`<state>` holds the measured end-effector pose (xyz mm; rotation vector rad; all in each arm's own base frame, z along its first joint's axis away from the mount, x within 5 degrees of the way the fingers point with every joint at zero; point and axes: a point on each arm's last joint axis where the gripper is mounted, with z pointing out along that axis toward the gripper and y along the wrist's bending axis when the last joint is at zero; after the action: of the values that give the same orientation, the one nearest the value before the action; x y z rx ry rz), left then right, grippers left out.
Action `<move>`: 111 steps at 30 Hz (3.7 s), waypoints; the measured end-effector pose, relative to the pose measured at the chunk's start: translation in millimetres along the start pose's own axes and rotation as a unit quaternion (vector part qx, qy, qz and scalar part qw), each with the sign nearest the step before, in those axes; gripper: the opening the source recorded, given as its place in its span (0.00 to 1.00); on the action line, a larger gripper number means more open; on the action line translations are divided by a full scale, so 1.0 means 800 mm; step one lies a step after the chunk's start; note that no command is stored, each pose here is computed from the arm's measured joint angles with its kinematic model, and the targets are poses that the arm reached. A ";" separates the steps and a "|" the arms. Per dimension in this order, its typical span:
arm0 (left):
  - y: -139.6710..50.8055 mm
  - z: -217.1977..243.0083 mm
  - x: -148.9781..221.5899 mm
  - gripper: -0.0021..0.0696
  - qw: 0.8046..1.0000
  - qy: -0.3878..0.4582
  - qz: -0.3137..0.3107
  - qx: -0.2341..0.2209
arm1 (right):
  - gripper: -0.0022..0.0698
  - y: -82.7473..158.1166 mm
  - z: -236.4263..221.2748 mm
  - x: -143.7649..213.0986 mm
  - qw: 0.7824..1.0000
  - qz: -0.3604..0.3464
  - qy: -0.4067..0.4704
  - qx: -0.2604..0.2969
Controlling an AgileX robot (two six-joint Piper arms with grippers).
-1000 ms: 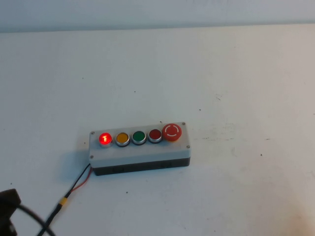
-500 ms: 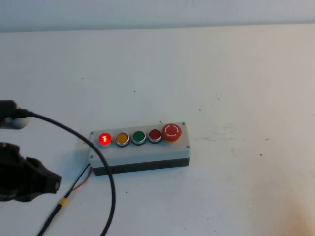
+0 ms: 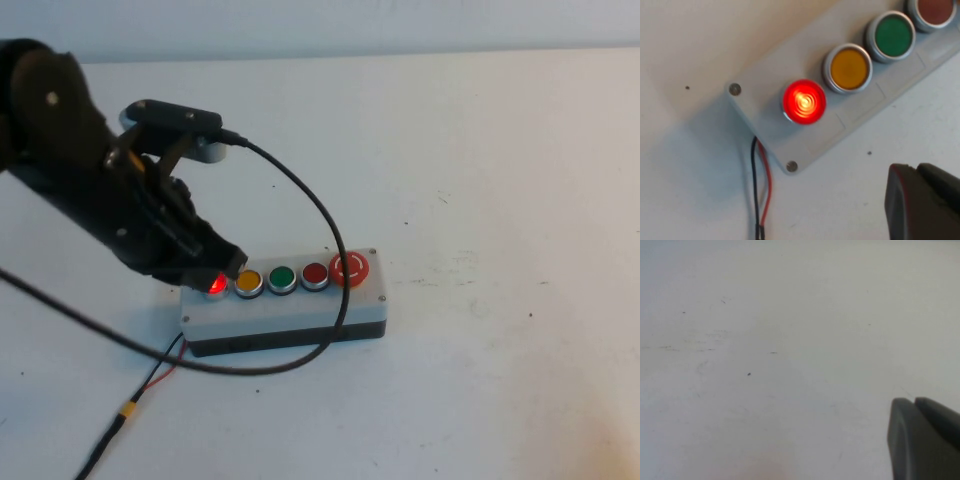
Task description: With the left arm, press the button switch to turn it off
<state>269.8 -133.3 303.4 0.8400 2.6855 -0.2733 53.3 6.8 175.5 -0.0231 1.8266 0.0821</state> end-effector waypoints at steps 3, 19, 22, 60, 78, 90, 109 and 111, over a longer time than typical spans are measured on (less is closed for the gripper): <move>0.009 0.011 -0.022 0.03 1.000 0.024 0.007 -0.013 | 0.01 0.000 0.000 0.000 1.000 0.000 0.000 0.000; 0.026 0.065 -0.045 0.03 0.995 0.093 0.010 -0.021 | 0.01 0.000 0.000 0.000 1.000 0.000 0.000 0.000; 0.027 0.066 -0.045 0.03 0.995 0.095 0.010 -0.024 | 0.01 0.000 0.000 0.000 1.000 0.000 0.000 0.000; 0.038 0.091 -0.054 0.03 0.994 0.102 0.013 -0.049 | 0.01 0.000 0.000 0.000 1.000 0.000 0.000 0.000; 0.005 -0.038 0.017 0.03 0.990 -0.114 0.004 -0.083 | 0.01 0.000 0.000 0.000 1.000 0.000 0.000 0.000; -0.026 -0.069 0.176 0.03 0.935 -0.339 -0.039 -0.093 | 0.01 0.000 0.000 0.000 1.000 0.000 0.000 0.000; -0.029 -0.044 0.245 0.03 0.886 -0.441 0.014 -0.142 | 0.01 0.000 0.000 0.000 1.000 0.000 0.000 0.000; -0.030 -0.039 0.255 0.03 0.866 -0.477 0.029 -0.148 | 0.01 0.000 0.000 0.000 1.000 0.000 0.000 0.000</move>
<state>89.4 -38.3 263.3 0.4871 1.7014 -0.1810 53.3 6.8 175.5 -0.0231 1.8266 0.0821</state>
